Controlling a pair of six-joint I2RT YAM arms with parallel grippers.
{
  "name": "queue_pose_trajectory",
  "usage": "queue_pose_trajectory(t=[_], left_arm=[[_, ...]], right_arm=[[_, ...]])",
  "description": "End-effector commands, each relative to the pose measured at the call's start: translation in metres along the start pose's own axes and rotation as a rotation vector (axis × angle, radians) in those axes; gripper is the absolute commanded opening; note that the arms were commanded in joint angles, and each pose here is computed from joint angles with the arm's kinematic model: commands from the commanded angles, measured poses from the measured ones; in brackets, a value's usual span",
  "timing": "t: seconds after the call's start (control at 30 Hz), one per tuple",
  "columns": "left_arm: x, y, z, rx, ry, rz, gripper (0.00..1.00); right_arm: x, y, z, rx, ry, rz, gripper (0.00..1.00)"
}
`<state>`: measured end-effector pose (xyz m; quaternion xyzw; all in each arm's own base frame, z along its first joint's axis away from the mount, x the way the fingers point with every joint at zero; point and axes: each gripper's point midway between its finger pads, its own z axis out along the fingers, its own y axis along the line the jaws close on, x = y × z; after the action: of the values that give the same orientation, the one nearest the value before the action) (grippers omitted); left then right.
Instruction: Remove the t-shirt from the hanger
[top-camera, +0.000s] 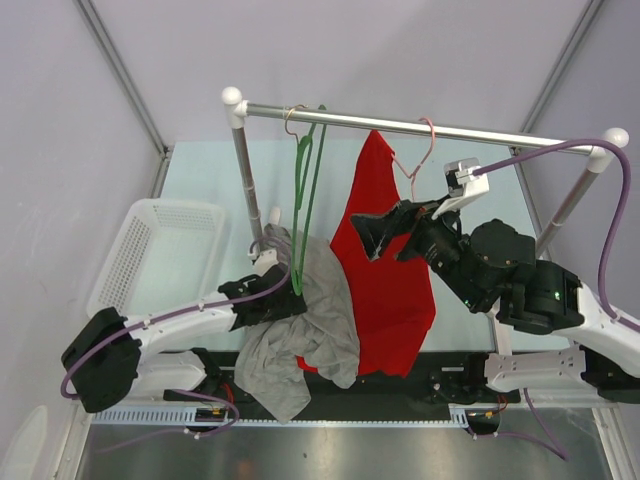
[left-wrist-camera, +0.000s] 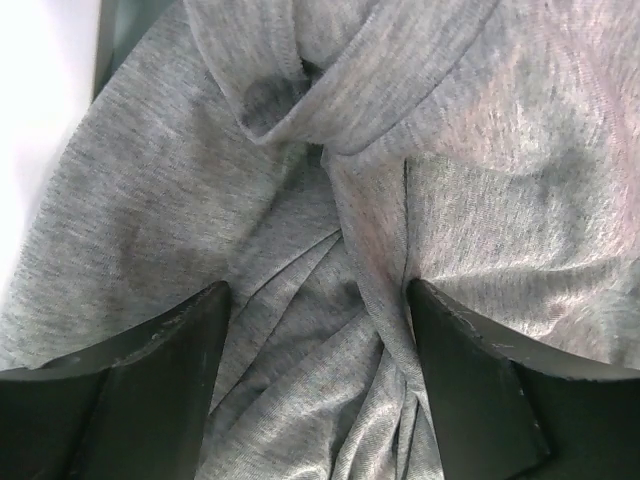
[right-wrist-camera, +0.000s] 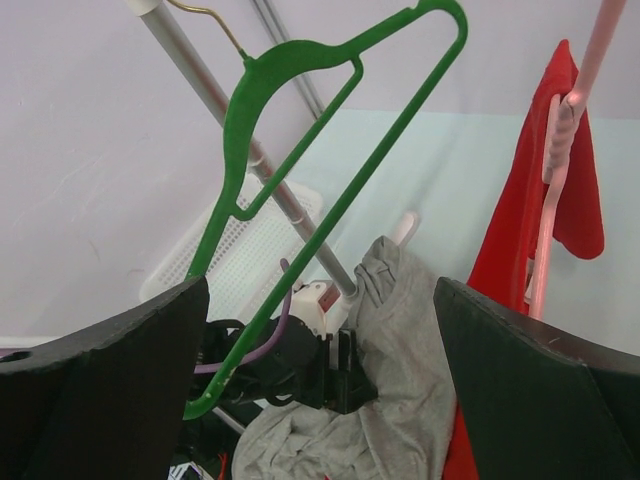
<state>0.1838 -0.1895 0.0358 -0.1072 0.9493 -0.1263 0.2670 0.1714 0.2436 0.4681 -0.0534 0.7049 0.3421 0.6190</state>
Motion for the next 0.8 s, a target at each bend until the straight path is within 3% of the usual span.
queue_pose_trajectory(t=[0.0,0.07,0.1,0.17,0.2,0.37,0.43,0.77], left_arm=[[-0.011,-0.011,-0.003,0.046,-0.054,-0.055,0.75],[-0.009,-0.009,-0.002,0.053,-0.058,-0.059,0.70],[-0.008,-0.010,-0.002,0.061,-0.056,-0.062,0.61],[-0.008,-0.010,-0.002,0.076,-0.061,-0.070,0.52],[-0.009,-0.012,-0.003,0.090,-0.068,-0.073,0.40],[-0.019,-0.013,-0.013,0.122,-0.114,-0.068,0.18],[-0.026,-0.013,-0.021,0.123,-0.140,-0.074,0.01],[-0.075,-0.009,-0.086,0.174,-0.325,-0.115,0.00]], right_arm=[[-0.004,0.006,0.000,-0.017,-0.013,0.041,1.00],[-0.003,0.004,0.000,-0.013,-0.011,0.041,1.00],[-0.001,0.004,0.000,-0.012,-0.009,0.038,1.00],[-0.001,0.001,-0.001,-0.002,-0.013,0.038,1.00],[0.000,-0.002,-0.001,0.006,-0.014,0.038,1.00],[0.003,-0.009,-0.004,0.025,-0.017,0.037,1.00],[0.002,-0.013,-0.006,0.036,-0.023,0.040,1.00],[-0.001,-0.020,-0.008,0.054,-0.042,0.054,0.99]])
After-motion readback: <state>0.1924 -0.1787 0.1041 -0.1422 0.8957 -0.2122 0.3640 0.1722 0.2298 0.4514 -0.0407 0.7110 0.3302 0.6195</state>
